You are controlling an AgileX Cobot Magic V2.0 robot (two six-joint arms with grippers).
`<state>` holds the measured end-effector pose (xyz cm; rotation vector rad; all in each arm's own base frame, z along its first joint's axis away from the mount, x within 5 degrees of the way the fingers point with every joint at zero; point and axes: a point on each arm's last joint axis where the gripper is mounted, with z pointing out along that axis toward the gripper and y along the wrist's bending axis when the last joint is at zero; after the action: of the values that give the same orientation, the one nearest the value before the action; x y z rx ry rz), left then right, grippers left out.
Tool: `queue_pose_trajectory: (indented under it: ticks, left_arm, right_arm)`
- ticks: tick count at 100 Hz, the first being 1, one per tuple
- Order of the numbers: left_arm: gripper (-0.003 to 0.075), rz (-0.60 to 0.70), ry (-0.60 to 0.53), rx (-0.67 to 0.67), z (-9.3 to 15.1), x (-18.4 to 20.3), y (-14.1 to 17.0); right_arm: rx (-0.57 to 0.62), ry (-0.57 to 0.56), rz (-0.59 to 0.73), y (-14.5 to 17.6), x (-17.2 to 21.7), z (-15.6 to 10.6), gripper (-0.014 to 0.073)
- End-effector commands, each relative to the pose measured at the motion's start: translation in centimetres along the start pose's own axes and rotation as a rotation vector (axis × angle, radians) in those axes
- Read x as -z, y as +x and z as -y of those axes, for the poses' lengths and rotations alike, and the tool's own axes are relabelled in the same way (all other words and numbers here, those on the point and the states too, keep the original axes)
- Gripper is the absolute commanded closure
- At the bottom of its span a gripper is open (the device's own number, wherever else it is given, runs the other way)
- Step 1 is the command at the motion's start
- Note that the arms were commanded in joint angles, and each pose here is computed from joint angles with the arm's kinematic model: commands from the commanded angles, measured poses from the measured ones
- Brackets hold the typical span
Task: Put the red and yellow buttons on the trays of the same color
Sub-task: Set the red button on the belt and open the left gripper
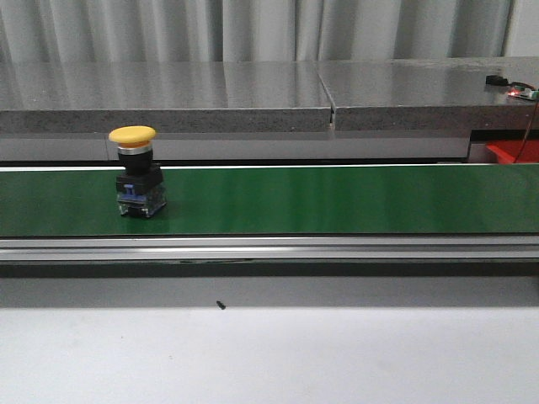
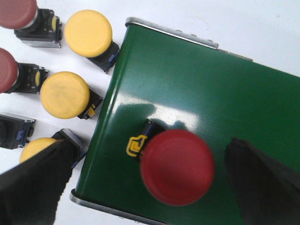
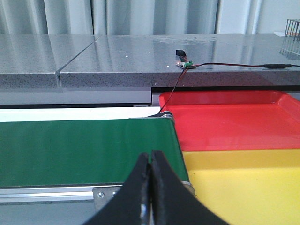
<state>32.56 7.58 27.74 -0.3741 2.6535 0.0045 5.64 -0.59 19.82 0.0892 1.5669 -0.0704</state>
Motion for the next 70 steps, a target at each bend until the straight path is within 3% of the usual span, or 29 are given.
queue_pose_trajectory:
  ticks: [1, 19, 26, 33, 50, 70]
  left_arm:
    - [0.0078, 0.154, 0.026, -0.005, 0.7, 3.9, -1.0]
    - [0.0084, 0.26, 0.069, -0.086, 2.6, 7.9, -0.3]
    - [0.0139, 0.299, 0.097, -0.115, 3.7, 9.4, 0.2]
    - [0.027, 0.334, 0.131, -0.145, 4.8, 10.9, 0.8]
    - [0.0743, 0.387, 0.19, -0.212, 6.6, 13.4, 2.8]
    - [0.0739, 0.406, 0.233, -0.262, 7.1, 14.9, 6.2]
  right_arm:
    - [0.012, -0.003, 0.112, -1.3, 0.3, 0.0, 0.0654]
    - [0.012, -0.003, 0.112, -1.3, 0.3, 0.0, 0.0654]
    - [0.012, -0.003, 0.112, -1.3, 0.3, 0.0, 0.0654]
    - [0.012, -0.003, 0.112, -1.3, 0.3, 0.0, 0.0654]
    - [0.012, -0.003, 0.112, -1.3, 0.3, 0.0, 0.0654]
    - [0.012, -0.003, 0.112, -1.3, 0.3, 0.0, 0.0654]
